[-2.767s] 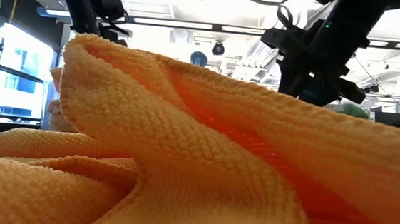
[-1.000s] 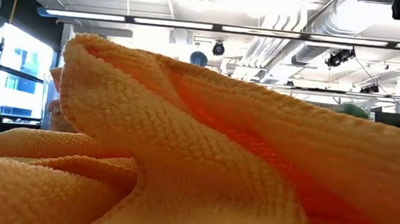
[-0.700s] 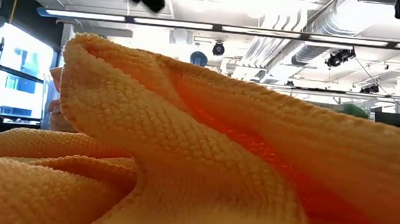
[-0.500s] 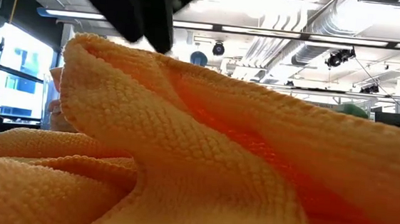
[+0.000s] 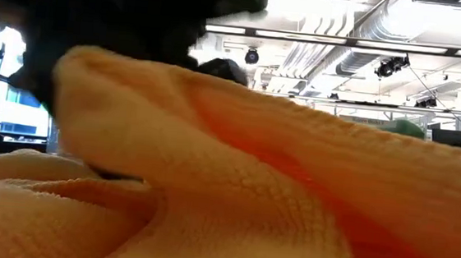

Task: Sort microfiber towel by color & place in baskets
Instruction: Put the orange towel into the left transparent bin

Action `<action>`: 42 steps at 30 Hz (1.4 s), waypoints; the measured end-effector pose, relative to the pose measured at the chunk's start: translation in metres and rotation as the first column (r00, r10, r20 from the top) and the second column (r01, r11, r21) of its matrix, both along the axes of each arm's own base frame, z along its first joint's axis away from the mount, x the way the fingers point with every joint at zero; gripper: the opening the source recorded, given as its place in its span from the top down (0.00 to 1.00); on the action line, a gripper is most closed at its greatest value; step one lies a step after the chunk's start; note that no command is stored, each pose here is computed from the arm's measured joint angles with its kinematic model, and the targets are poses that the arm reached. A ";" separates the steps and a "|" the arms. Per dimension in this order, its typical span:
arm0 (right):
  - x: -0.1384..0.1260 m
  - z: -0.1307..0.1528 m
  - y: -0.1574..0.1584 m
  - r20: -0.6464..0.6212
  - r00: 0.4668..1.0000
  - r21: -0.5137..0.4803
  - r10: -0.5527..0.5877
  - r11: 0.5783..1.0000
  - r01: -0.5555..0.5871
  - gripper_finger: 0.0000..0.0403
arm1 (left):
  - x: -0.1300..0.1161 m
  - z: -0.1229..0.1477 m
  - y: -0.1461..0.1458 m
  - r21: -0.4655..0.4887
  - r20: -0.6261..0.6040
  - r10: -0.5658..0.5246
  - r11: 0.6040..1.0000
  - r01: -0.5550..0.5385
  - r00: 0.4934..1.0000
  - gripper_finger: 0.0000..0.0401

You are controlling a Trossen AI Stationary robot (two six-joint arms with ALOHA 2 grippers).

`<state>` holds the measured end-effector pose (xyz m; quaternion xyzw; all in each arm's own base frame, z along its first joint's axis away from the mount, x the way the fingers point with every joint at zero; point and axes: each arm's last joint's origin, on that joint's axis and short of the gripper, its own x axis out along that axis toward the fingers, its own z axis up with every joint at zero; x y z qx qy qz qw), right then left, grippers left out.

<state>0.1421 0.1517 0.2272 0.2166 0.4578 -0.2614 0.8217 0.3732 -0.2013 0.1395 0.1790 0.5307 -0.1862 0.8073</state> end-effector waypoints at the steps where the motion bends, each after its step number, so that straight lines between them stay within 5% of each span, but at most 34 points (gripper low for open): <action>1: 0.000 0.000 0.000 0.000 1.000 0.000 0.000 1.000 0.000 1.00 | 0.001 -0.003 0.001 -0.006 -0.016 0.021 1.000 -0.021 1.000 0.52; 10: -0.001 0.000 -0.001 -0.007 1.000 -0.009 0.000 1.000 0.000 1.00 | -0.024 0.003 0.014 0.126 -0.224 0.092 0.990 -0.065 0.970 0.97; 18: -0.001 0.000 -0.001 -0.010 1.000 -0.013 0.000 1.000 0.000 1.00 | -0.066 0.069 0.043 0.254 -0.301 0.229 0.955 -0.154 0.926 0.99; 26: 0.000 0.001 -0.002 0.043 0.999 -0.057 -0.006 0.998 0.008 1.00 | -0.114 0.168 0.101 0.235 -0.028 0.409 0.890 -0.392 0.912 1.00; 30: 0.001 0.001 -0.003 0.052 0.999 -0.065 -0.007 0.998 0.010 1.00 | -0.143 0.206 0.139 0.225 0.139 0.517 0.814 -0.535 0.845 1.00; 35: 0.003 0.001 -0.005 0.052 0.998 -0.065 -0.023 0.998 0.027 1.00 | -0.175 0.237 0.188 0.247 0.338 0.620 0.668 -0.702 0.708 1.00; 42: 0.009 0.001 -0.011 0.051 0.997 -0.066 -0.061 0.996 0.064 1.00 | -0.207 0.255 0.251 0.351 0.409 0.686 0.490 -0.798 0.602 1.00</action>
